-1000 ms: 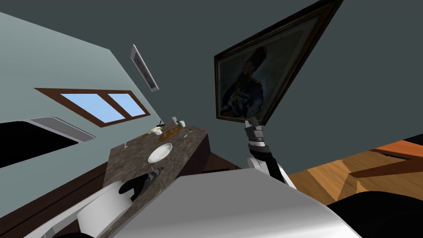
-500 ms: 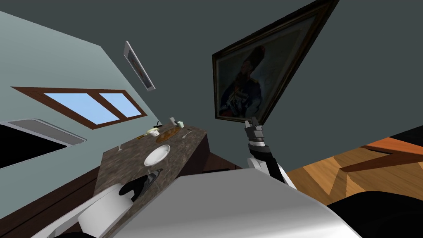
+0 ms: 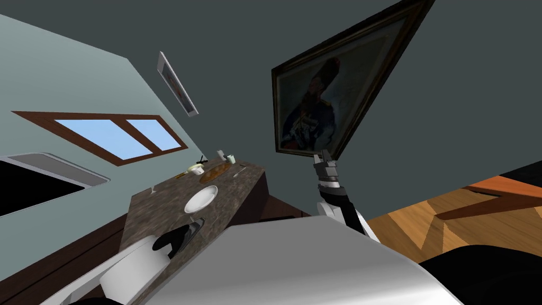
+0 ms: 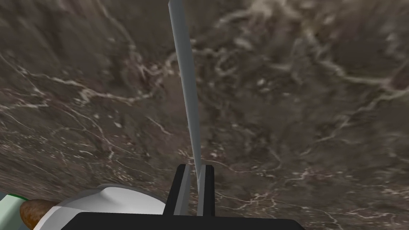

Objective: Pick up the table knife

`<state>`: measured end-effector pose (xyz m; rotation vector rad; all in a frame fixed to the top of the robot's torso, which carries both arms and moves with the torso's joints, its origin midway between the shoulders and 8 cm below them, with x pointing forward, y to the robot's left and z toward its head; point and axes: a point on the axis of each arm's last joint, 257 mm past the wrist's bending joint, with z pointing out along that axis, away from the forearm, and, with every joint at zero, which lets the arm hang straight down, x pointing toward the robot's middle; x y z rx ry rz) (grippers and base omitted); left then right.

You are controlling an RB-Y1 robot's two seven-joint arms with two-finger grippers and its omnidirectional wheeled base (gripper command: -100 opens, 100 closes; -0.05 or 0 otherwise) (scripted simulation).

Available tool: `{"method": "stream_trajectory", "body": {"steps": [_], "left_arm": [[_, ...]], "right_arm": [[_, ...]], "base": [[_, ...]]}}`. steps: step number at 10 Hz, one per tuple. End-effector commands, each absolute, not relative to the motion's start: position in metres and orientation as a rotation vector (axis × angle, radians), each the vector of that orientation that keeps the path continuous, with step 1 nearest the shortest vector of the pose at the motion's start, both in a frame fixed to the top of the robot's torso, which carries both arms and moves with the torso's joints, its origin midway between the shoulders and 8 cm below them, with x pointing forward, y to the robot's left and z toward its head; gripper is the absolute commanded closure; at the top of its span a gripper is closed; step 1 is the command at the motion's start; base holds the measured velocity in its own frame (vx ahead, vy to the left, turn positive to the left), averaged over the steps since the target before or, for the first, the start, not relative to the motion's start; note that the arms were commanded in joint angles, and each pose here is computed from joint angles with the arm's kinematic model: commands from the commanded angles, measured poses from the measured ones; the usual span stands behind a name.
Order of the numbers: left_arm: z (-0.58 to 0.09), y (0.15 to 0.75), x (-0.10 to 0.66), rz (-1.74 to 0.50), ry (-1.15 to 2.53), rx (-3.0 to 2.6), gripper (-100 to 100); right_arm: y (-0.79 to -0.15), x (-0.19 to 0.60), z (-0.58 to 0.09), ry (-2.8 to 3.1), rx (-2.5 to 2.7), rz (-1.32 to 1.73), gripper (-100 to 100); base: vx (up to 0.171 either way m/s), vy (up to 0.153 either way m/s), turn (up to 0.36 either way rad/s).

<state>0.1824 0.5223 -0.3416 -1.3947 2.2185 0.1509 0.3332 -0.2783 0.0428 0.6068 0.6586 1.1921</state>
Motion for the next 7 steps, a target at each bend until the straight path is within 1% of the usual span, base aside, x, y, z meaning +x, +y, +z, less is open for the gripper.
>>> {"method": "stream_trajectory", "body": {"steps": [1,2,3,7], "left_arm": [[-0.342,0.522,0.182,0.151,2.219,-1.395,100],[-0.342,0.522,0.182,0.151,2.219,-1.395,0],[-0.334,0.516,0.185,0.143,2.222,-1.389,100],[-0.328,0.509,0.187,0.139,2.231,-1.378,100]], "right_arm": [[-0.278,0.333,0.043,0.659,0.607,1.192,0],[-0.278,0.333,0.043,0.659,0.607,1.192,0],[-0.278,0.333,0.043,0.659,0.607,1.192,0],[-0.278,0.333,0.043,0.659,0.607,1.192,0]], "base": [[0.0,0.0,0.0],[0.0,0.0,0.0],[-0.002,0.002,0.09],[-0.003,0.001,0.041]]}}
